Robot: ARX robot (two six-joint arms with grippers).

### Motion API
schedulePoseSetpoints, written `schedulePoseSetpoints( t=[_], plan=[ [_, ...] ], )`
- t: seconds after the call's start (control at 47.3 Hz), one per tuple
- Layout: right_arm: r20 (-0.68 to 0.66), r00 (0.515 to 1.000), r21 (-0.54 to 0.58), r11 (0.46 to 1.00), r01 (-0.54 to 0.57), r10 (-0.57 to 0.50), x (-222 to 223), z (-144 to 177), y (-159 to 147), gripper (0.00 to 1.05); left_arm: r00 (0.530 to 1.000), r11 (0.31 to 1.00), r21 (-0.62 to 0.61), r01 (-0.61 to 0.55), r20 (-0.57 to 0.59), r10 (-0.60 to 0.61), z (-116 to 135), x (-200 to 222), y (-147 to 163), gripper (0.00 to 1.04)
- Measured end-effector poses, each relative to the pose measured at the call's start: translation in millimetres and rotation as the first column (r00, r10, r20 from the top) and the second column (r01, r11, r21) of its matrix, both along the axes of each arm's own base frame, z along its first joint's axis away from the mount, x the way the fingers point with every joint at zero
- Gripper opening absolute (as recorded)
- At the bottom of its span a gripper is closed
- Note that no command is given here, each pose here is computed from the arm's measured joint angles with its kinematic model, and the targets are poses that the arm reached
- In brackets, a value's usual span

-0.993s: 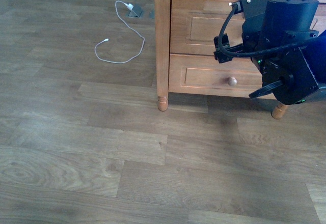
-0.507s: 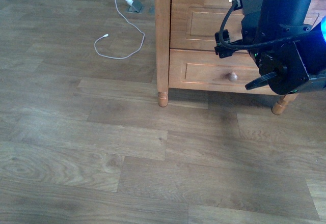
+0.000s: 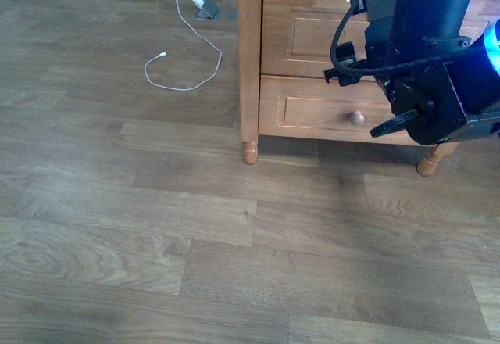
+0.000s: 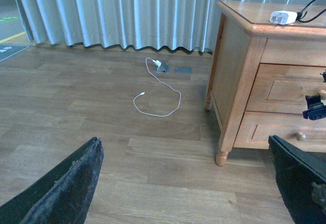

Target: Put charger into drawer

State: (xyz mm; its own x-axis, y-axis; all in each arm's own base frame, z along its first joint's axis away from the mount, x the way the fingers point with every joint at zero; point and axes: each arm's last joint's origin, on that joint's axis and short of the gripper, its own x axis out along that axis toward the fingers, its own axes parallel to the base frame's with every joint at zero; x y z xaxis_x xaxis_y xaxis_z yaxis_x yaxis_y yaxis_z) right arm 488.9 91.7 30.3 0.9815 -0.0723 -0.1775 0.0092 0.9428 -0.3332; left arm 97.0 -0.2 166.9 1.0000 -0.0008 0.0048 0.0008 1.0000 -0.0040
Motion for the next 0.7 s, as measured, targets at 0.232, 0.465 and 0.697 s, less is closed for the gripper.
schedulePoseSetpoints(
  t=[0.232,0.465,0.697],
  plan=[
    [-0.001,1.000,-0.009,1.000,0.017,-0.017,0.4,-1.1,-0.6,0.36,1.000,1.000,0.000,0.000,0.000,0.000,0.0,0.0,0.0,0.99],
    [-0.004,1.000,-0.011,1.000,0.025,-0.025,0.6,-1.5,-1.7,0.24,1.000,1.000,0.000,0.000,0.000,0.000,0.0,0.0,0.0,0.99],
    [-0.013,1.000,0.003,1.000,0.008,-0.008,-3.4,-2.4,-6.3,0.24,1.000,1.000,0.000,0.000,0.000,0.000,0.0,0.0,0.0,0.99]
  ],
)
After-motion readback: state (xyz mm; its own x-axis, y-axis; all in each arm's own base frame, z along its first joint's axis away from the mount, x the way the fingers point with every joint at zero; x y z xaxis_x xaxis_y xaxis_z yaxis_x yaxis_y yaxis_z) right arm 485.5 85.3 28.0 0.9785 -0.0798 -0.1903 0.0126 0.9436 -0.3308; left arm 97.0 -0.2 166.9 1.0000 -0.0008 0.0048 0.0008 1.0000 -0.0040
